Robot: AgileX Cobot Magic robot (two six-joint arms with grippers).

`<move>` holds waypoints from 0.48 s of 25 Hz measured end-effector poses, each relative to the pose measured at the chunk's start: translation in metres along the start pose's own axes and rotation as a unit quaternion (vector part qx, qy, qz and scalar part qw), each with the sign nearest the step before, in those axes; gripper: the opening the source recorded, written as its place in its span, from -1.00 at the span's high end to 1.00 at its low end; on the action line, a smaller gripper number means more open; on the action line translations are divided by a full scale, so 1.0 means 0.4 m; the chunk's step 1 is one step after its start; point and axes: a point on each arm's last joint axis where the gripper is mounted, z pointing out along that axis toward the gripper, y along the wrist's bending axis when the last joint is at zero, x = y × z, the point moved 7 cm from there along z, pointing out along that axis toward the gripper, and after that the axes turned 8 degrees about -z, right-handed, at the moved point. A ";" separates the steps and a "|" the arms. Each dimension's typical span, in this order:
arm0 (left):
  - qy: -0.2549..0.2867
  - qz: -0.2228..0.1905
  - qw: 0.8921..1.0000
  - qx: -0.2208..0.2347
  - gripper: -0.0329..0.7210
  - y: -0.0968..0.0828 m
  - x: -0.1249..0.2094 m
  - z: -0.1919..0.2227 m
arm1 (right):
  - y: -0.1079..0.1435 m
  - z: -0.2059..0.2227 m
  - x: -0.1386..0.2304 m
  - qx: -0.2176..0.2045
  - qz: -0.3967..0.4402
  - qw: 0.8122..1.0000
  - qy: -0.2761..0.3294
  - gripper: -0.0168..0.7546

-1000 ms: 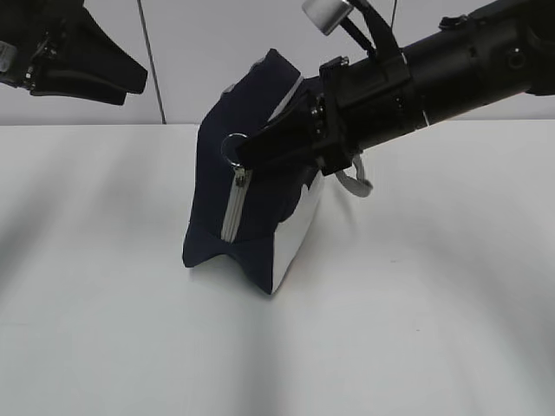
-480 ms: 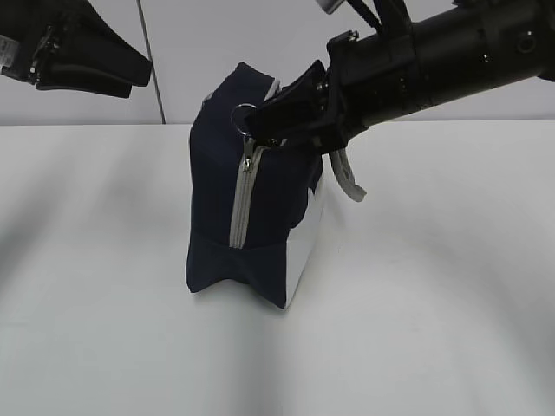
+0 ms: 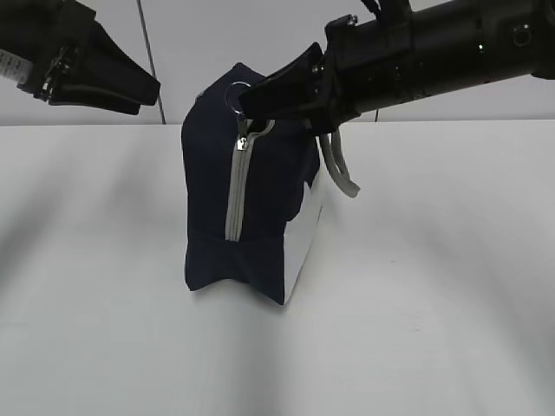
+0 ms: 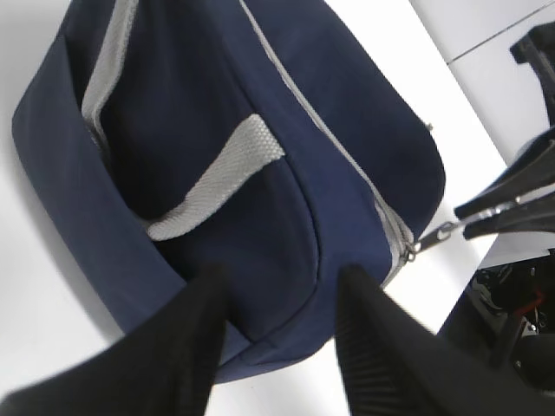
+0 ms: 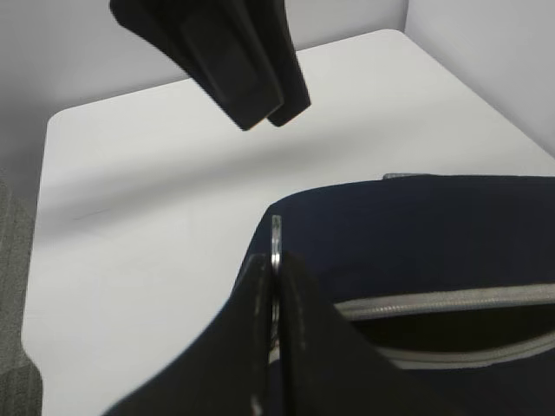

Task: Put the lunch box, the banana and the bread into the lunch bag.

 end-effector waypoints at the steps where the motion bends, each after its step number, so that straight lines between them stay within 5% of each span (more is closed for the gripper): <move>1: 0.002 0.001 1.000 0.002 0.10 0.002 0.001 0.005 | -0.005 0.000 -0.001 0.006 -0.002 1.000 -0.001 1.00; 12: 0.010 0.024 0.999 0.032 0.10 0.002 0.003 0.027 | -0.073 -0.013 -0.061 0.070 -0.027 0.997 -0.024 1.00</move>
